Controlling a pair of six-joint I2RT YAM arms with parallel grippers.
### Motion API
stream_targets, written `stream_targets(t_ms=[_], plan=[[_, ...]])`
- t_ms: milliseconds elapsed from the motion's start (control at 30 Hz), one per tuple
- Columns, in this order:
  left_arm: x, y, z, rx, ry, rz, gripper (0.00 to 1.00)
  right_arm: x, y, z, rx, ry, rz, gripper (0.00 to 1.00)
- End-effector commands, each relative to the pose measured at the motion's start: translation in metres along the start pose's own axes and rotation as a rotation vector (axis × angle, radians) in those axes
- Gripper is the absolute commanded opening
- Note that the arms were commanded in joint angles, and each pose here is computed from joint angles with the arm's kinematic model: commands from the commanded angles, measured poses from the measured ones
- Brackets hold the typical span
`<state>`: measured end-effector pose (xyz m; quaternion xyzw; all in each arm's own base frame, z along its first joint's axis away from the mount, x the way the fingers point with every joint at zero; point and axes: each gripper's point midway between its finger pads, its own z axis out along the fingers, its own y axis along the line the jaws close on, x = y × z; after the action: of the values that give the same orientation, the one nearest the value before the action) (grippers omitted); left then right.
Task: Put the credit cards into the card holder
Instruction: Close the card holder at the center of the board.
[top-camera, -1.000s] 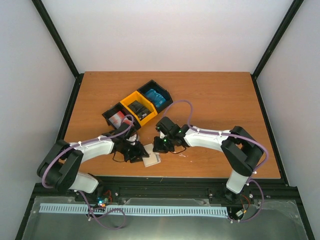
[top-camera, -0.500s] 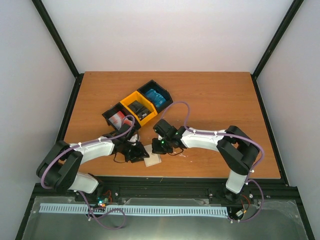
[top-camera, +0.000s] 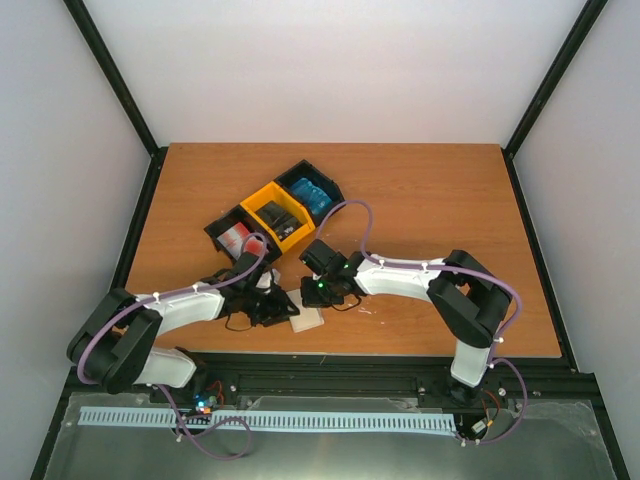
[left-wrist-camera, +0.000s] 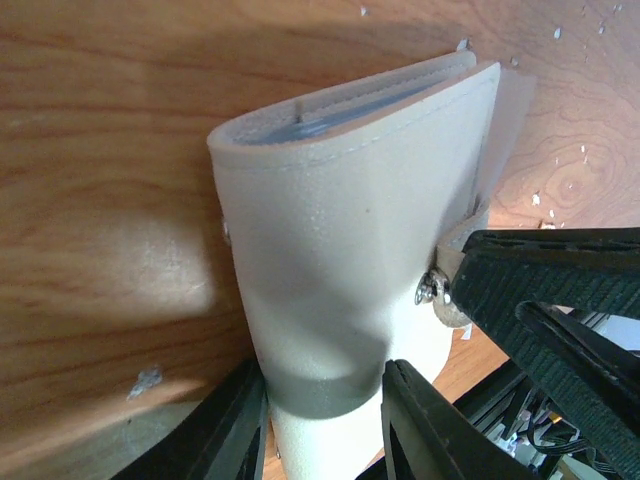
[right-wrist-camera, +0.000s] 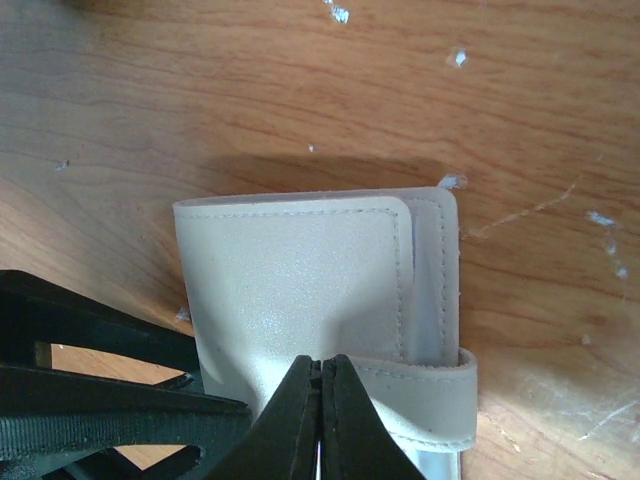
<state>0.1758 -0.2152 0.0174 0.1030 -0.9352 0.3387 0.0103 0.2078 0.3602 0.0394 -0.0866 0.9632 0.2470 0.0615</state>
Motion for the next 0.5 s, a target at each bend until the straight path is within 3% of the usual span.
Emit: stream_targets(t_ms=[0,467], plan=[[0.0222,0.0677,0.0096,-0.224,0.03,-0.103,0.35,0.0058,-0.0035,0.0103,0.028,0.018,-0.014,0.03],[0.0259,0.071,0.0105,-0.213,0.029,-0.114,0.33,0.0155,0.0016,0.0192,-0.005,0.07,-0.017,0.03]])
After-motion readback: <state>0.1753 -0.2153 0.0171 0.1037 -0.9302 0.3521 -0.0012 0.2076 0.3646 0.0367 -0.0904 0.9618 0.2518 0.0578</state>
